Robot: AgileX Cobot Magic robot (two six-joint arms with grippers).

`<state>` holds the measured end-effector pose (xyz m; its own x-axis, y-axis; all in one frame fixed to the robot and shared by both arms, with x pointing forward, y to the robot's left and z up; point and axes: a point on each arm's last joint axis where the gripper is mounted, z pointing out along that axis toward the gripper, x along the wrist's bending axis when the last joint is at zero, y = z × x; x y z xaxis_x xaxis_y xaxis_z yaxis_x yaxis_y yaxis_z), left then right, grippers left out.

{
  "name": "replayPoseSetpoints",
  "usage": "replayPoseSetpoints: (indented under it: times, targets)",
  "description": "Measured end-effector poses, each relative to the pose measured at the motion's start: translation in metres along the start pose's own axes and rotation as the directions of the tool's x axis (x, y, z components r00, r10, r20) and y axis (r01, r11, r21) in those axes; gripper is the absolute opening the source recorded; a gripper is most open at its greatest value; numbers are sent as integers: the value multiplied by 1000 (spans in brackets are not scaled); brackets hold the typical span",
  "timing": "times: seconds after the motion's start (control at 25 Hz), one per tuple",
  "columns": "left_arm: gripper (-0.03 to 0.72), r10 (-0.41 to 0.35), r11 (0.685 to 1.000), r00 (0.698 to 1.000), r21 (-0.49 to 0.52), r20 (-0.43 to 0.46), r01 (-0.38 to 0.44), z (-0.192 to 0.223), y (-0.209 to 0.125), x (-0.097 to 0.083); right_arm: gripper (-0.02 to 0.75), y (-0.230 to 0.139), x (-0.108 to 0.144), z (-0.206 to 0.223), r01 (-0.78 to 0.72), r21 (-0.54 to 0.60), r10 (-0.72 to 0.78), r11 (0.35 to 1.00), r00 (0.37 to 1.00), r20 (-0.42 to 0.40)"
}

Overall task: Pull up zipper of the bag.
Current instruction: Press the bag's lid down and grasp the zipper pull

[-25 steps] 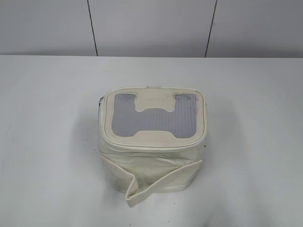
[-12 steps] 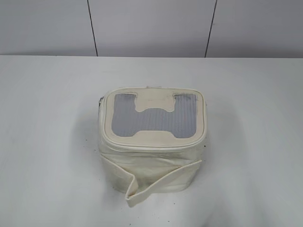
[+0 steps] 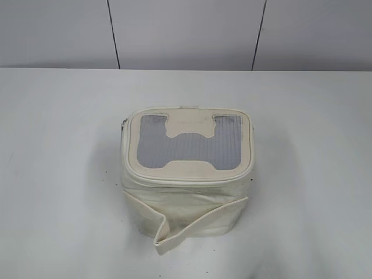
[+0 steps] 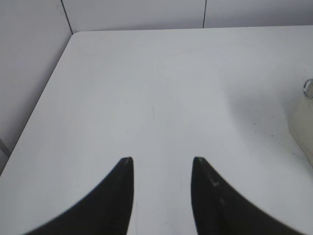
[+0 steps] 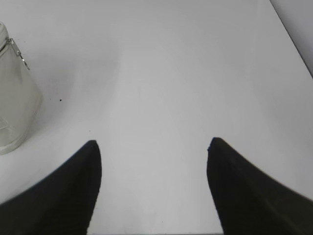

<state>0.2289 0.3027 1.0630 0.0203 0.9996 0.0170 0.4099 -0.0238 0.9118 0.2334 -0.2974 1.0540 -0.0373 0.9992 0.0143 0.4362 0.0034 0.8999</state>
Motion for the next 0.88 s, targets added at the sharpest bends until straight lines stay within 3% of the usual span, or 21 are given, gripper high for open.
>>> replayPoseSetpoints:
  times: [0.64, 0.88]
  targets:
    - [306, -1, 1000, 1000, 0, 2, 1, 0, 0, 0, 529, 2, 4, 2, -25, 14, 25, 1000, 999, -42]
    - [306, -37, 999, 998, 37, 58, 35, 8, 13, -5, 529, 33, 4, 15, 38, 29, -37, 999, 998, -45]
